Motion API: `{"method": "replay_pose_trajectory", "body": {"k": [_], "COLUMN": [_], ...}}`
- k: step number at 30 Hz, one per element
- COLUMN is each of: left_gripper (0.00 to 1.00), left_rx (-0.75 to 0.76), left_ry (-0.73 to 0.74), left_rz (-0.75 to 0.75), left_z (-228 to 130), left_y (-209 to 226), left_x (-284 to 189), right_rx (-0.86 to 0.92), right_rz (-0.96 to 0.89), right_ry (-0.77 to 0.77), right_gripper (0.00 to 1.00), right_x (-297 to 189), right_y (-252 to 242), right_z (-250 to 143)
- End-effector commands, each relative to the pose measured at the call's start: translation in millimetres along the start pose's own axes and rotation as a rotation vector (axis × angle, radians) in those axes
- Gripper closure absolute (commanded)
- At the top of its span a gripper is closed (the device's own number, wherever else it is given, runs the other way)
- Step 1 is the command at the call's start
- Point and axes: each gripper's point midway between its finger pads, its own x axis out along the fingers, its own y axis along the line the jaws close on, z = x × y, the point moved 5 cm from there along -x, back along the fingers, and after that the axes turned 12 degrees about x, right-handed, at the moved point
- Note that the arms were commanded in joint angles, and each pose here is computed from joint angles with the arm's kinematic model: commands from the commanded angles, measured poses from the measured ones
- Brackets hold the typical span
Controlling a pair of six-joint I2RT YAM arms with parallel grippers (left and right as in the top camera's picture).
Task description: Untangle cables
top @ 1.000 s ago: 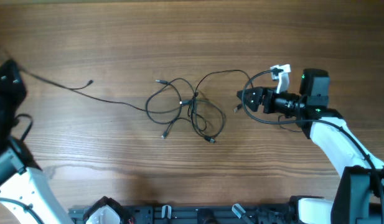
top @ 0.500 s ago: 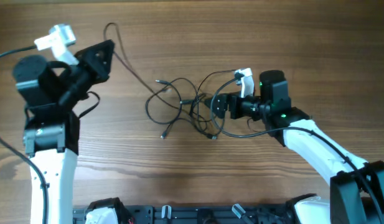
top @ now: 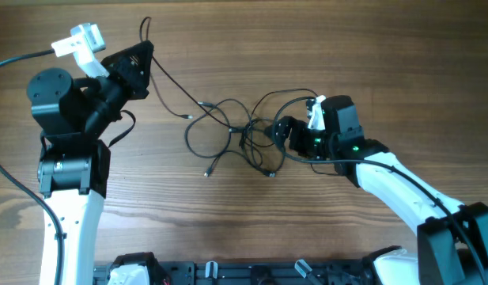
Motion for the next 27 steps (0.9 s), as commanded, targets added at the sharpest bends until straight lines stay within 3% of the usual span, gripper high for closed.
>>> {"method": "replay_pose_trajectory", "body": {"k": [1, 5, 13, 20, 27], "left_gripper": [0.96, 0.96, 0.96, 0.96, 0.96], "left_rx": [0.011, 0.004, -0.006, -0.008, -0.01], "left_ry": [-0.011, 0.001, 0.016, 0.02, 0.022], "left_rz": [0.001, 0.007, 0.013, 0.014, 0.015], "left_z": [3.5, 1.0, -2.1, -3.0, -3.5], "left_y": [-2.2, -0.9, 0.9, 1.2, 1.4], "left_x": [-0.2, 0.1, 0.9, 0.9, 0.9], "right_rx": [0.11, 0.173, 0.705, 1.054, 1.136], "right_rz": [-0.045, -0.058, -0.062, -0.049, -0.046], "right_ry": [-0.022, -0.019, -0.074, -0.087, -0.09], "right_gripper": [0.0, 0.0, 0.0, 0.0, 0.0], "right_x": [7.7, 10.0, 9.6, 9.6, 9.6], "right_y": [-9.7, -13.3, -16.1, -16.1, -16.1], "right_z": [3.5, 3.1, 7.2, 7.3, 7.3]}}
